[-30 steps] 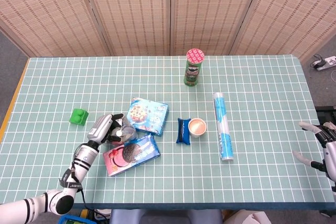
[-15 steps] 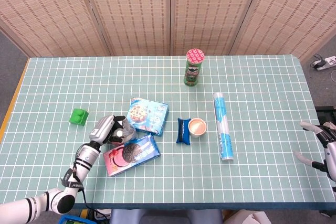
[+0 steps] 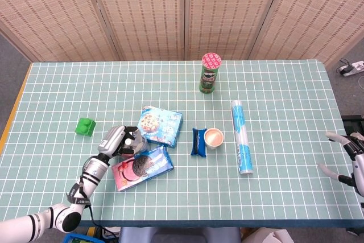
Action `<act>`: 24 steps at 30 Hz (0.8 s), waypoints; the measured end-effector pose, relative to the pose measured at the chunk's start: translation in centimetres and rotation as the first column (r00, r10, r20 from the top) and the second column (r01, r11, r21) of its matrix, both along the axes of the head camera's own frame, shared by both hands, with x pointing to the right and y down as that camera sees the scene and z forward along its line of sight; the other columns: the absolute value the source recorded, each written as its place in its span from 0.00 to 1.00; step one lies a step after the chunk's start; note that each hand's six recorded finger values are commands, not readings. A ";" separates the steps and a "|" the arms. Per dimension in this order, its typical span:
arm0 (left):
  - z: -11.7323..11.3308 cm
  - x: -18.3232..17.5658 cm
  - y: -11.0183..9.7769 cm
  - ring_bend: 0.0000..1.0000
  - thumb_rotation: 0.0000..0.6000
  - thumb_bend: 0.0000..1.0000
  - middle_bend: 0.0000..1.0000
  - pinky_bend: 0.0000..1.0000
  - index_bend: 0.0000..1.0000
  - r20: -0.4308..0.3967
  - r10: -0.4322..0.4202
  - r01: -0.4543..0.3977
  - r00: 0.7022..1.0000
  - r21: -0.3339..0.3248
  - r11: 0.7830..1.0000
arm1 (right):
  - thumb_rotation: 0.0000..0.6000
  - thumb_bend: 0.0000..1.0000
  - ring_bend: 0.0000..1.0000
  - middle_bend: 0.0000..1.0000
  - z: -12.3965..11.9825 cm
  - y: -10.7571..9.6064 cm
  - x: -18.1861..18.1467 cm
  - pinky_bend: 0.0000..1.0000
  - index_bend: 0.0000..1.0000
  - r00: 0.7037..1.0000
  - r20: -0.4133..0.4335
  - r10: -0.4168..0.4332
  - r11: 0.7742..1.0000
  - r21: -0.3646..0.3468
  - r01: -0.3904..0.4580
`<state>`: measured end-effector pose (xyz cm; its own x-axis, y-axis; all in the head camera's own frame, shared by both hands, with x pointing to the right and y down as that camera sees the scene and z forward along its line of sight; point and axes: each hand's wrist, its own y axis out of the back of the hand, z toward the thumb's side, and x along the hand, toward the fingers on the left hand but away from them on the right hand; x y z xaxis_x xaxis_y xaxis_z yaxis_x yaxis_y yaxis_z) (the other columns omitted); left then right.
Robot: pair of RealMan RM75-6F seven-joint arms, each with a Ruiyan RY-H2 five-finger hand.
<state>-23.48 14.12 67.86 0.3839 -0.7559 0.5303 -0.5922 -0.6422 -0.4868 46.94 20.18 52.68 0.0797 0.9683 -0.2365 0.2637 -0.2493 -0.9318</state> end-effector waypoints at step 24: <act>-4.0 1.2 -0.9 1.00 1.00 0.43 1.00 1.00 0.82 -0.072 -0.010 0.015 0.997 0.071 0.997 | 1.00 0.05 0.29 0.36 -0.1 0.0 0.1 0.35 0.28 1.000 0.006 0.000 1.000 0.003 0.000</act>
